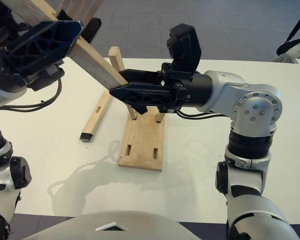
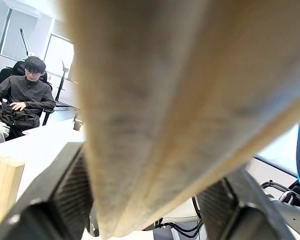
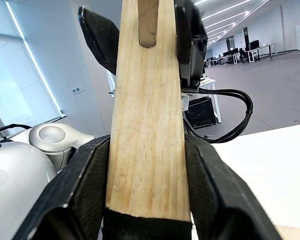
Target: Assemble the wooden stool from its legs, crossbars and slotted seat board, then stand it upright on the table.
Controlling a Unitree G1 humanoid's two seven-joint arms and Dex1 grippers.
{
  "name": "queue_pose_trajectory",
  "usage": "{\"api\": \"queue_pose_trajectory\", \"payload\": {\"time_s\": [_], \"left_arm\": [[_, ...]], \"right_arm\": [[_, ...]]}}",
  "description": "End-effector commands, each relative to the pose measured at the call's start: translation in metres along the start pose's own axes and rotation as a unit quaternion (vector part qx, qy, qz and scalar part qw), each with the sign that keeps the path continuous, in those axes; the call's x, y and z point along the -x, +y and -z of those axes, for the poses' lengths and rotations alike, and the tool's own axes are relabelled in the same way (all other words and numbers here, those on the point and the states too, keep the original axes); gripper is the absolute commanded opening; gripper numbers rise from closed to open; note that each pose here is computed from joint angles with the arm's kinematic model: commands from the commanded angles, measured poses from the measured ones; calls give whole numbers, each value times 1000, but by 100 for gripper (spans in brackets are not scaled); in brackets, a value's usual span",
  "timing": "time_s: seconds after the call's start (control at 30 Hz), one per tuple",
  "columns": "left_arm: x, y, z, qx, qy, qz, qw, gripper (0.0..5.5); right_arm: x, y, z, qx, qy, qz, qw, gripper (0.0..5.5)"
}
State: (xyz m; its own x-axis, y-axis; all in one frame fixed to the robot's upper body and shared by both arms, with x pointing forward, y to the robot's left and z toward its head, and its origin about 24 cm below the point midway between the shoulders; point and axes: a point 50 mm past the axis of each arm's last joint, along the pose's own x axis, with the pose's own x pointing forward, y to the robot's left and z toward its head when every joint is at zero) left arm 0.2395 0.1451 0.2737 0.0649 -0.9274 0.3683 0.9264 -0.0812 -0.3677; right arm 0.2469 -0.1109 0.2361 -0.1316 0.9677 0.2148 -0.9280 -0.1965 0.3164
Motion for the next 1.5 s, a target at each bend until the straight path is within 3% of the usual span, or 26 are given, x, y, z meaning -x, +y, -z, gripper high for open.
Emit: {"api": "queue_pose_trajectory", "payload": {"time_s": [0.03,0.2,0.23,0.4,0.57,0.73,0.87,0.93,1.17,1.37,1.5], "left_arm": [[-1,-2,0,1,-4,12,1000,248],[-2,-3,1,-1,1,11,1000,248],[-2,-2,2,-12,10,2,1000,248],[6,21,16,-56,33,-77,995,206],[21,34,20,-90,40,-120,988,204],[22,27,21,-104,41,-100,989,204],[20,25,36,-119,43,-105,986,204],[19,22,46,-125,7,-99,987,204],[21,30,89,-140,41,-134,980,204],[27,37,91,-199,37,-147,968,204],[29,35,93,-200,33,-138,969,204]], "right_arm": [[6,-2,0,9,12,23,1000,205],[11,-5,-4,19,30,37,999,205],[11,-6,-4,15,34,39,999,245],[17,-4,-7,8,42,45,998,332],[34,7,0,-5,66,61,996,436],[50,-4,52,30,224,175,958,532],[70,-19,102,73,352,283,889,539],[70,-20,115,97,369,310,871,539],[60,-17,120,134,367,322,862,539],[62,-8,130,123,397,292,861,539],[79,-8,141,121,448,292,836,539]]}}
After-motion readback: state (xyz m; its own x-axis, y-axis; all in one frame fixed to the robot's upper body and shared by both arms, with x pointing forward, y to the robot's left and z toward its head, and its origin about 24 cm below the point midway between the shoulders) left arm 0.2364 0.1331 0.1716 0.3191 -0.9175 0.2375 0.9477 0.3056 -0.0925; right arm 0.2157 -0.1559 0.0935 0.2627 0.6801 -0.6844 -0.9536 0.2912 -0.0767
